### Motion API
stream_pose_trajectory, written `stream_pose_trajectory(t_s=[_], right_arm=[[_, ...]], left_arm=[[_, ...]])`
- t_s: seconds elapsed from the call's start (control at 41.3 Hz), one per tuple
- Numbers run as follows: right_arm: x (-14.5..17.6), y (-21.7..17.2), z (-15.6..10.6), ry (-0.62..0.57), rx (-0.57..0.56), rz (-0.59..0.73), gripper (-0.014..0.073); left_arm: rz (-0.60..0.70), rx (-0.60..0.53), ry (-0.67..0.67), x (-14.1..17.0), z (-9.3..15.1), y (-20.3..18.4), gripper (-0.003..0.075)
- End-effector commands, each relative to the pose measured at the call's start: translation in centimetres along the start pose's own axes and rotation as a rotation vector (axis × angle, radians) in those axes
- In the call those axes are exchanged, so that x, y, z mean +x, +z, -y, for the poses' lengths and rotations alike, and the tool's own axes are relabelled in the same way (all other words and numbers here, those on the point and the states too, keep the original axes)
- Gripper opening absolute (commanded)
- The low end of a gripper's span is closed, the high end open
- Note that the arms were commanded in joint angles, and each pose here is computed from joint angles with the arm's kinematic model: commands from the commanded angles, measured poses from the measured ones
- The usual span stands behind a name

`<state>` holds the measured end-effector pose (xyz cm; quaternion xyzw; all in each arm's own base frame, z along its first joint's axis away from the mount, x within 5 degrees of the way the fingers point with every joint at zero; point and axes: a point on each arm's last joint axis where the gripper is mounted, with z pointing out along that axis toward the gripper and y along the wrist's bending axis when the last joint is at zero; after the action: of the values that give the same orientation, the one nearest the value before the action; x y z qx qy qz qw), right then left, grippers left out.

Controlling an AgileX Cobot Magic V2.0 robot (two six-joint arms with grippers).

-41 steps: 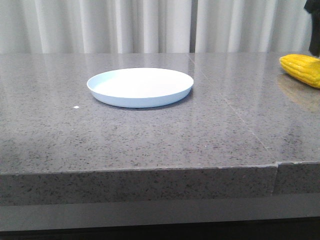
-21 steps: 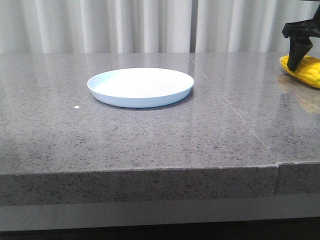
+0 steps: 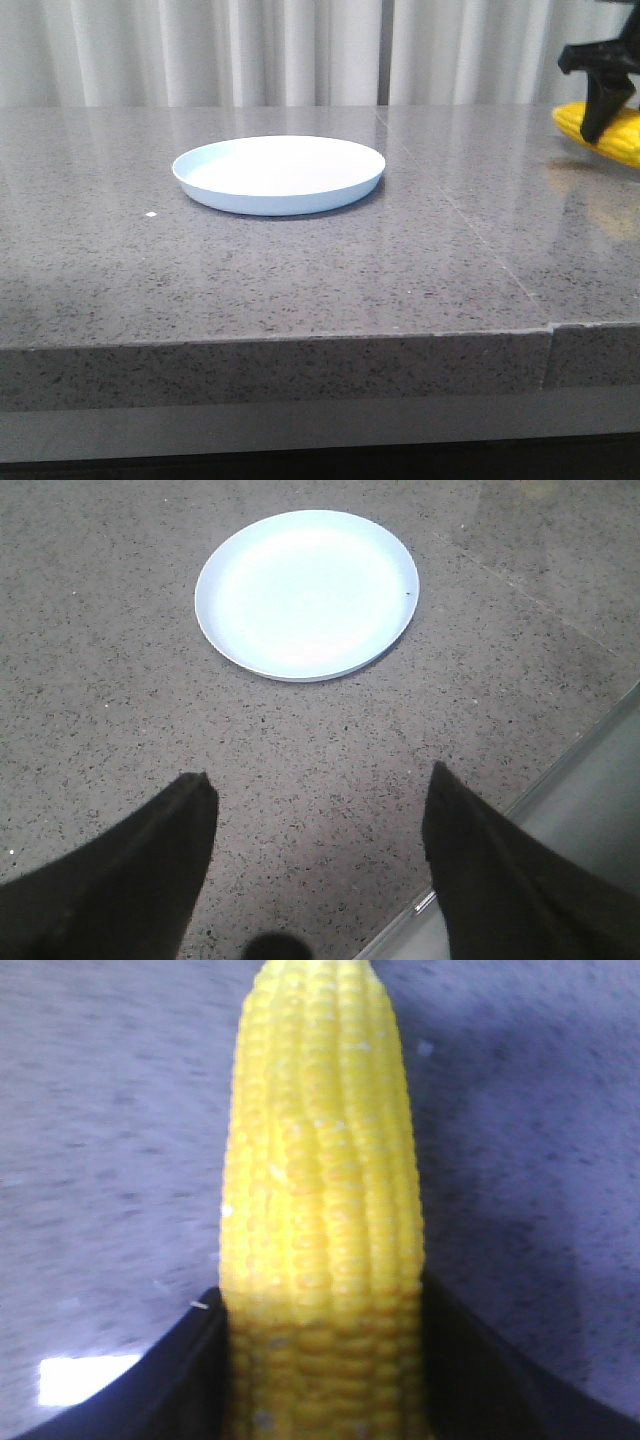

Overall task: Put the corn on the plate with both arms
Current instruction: 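Lower the right gripper onto the yellow corn and grasp it, then carry the corn with the right gripper over the white plate and lower it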

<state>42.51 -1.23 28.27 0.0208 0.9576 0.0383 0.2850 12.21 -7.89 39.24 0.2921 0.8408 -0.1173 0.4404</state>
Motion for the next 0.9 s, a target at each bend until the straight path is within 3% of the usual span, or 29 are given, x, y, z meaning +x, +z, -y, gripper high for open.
stream_pose_trajectory(t_s=[0.0,0.194,0.412,0.678,0.872], right_arm=[[-1.5,-6.3,-3.3,-0.077,-0.052,0.169,0.0240],[-0.3,-9.7,-10.7,-0.212,-0.191,0.207,0.0240],[1.7,-9.9,-17.5,-0.263,-0.380,0.182,0.0240],[2.8,-7.7,-22.5,-0.208,-0.532,0.191,0.0248],[2.7,-5.0,-23.5,-0.166,-0.533,0.216,0.0328]], left_arm=[[0.100,0.004,-0.010,-1.2,0.1,-0.8,0.0440],[0.100,0.004,-0.010,-1.2,0.1,-0.8,0.0440],[0.100,0.004,-0.010,-1.2,0.1,-0.8,0.0440],[0.100,0.004,-0.010,-1.2,0.1,-0.8,0.0440],[0.100,0.004,-0.010,-1.2,0.1,-0.8,0.0440]])
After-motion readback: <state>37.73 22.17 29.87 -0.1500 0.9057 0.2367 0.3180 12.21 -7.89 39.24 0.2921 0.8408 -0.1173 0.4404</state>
